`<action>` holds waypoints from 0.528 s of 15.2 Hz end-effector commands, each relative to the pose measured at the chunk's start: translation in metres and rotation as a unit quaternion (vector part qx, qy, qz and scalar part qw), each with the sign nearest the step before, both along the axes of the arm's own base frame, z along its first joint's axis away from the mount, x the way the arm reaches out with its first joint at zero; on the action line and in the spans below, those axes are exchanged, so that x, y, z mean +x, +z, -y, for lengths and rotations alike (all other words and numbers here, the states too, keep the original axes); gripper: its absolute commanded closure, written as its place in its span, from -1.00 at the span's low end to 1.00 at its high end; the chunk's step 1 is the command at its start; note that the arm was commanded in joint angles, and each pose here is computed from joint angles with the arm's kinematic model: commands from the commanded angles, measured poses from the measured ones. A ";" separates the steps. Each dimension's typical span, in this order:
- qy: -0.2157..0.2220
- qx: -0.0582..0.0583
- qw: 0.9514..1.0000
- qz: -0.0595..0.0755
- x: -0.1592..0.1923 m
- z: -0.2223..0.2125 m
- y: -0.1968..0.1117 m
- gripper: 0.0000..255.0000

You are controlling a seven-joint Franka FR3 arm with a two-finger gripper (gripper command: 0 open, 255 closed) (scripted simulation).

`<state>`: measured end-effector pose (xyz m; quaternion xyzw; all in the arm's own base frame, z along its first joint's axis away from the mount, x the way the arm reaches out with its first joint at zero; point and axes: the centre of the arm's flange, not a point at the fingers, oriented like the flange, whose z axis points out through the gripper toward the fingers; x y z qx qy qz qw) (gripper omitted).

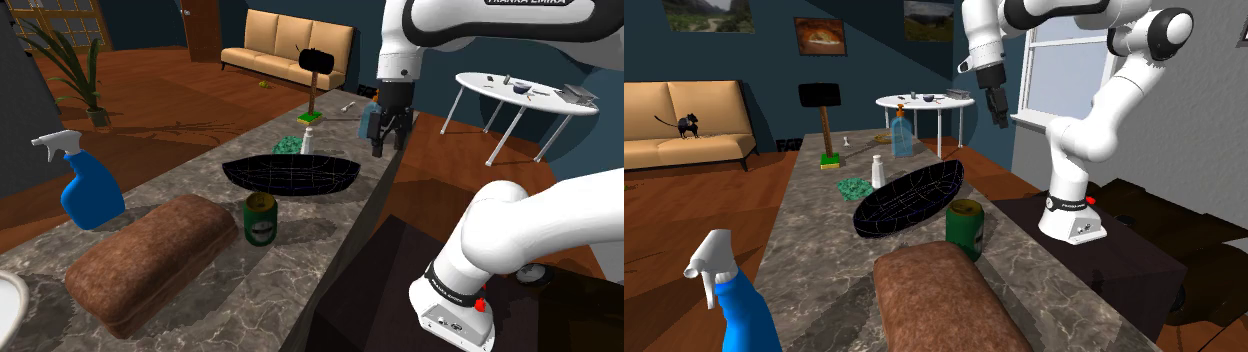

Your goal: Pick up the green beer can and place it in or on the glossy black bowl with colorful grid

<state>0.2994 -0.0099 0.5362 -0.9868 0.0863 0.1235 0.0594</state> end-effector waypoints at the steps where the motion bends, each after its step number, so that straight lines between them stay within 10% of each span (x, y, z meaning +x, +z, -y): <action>1: 0.000 0.000 1.000 0.000 0.000 0.000 0.000 -1.00; 8: 0.014 -0.018 0.999 0.034 0.043 -0.077 -0.026 -1.00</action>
